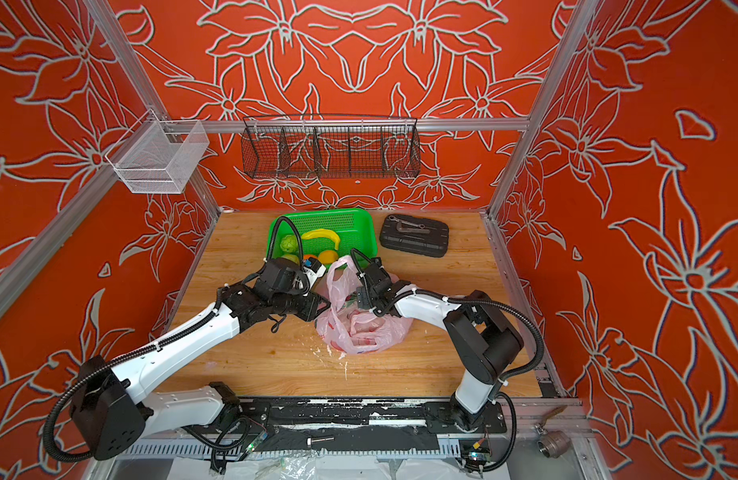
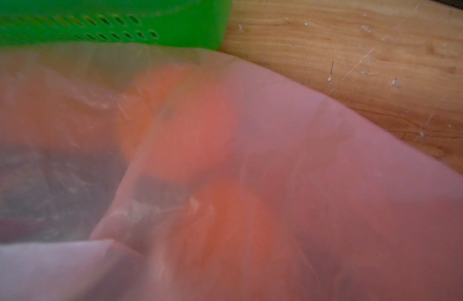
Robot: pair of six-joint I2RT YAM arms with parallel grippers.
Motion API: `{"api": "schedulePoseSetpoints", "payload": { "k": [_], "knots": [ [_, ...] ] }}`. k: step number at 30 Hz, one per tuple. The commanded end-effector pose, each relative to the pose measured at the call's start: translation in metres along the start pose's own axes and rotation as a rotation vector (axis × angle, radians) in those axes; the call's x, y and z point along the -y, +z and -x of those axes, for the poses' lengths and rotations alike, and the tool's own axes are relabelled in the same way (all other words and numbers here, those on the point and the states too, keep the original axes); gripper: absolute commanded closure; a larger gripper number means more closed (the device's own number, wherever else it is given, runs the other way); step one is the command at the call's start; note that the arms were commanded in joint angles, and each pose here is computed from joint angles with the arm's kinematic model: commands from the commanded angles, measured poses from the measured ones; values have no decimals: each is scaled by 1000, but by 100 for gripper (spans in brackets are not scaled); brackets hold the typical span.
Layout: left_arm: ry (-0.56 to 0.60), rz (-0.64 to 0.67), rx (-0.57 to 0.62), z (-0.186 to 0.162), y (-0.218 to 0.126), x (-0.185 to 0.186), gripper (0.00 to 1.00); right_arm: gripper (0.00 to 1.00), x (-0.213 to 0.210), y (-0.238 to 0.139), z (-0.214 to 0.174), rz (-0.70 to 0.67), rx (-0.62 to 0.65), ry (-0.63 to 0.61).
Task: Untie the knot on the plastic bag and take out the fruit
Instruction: 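Grasp the orange inside the bag with the right while the left holds the rim, then lift the orange out with the right gripper and pass it to the left gripper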
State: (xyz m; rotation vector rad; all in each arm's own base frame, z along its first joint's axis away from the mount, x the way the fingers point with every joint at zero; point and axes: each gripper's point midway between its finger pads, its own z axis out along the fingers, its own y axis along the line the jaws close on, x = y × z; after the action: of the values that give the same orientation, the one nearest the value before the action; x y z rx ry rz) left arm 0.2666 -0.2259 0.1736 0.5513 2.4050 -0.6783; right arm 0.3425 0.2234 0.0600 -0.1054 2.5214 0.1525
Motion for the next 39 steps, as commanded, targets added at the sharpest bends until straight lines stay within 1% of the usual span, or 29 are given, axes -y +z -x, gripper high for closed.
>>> {"api": "schedulePoseSetpoints", "payload": {
  "k": [1, 3, 5, 15, 22, 30, 33, 39],
  "knots": [
    [6, 3, -2, -1, 2, 0, 63, 27, -1, 0, 5, 10, 1, 16],
    [7, 5, 0, -1, 1, 0, 63, 35, -3, -2, 5, 25, 4, 20],
    [7, 7, 2, 0, 1, -1, 63, 40, -5, -5, 5, 47, 11, 24],
    [2, 3, -8, 1, 3, 0, 63, 53, -11, -27, 8, 126, 44, 43],
    [7, 0, 8, 6, 0, 2, 60, 54, -14, -49, 10, 192, 63, 83],
    [14, -9, 26, 10, -3, 5, 57, 54, -20, -76, 3, 305, 70, 143],
    [25, -19, 47, 14, -7, 8, 53, 54, -19, -89, 4, 334, 88, 170],
    [82, -54, 118, 26, -24, 20, 41, 53, -11, -128, 18, 378, 166, 230]
  ]
}}
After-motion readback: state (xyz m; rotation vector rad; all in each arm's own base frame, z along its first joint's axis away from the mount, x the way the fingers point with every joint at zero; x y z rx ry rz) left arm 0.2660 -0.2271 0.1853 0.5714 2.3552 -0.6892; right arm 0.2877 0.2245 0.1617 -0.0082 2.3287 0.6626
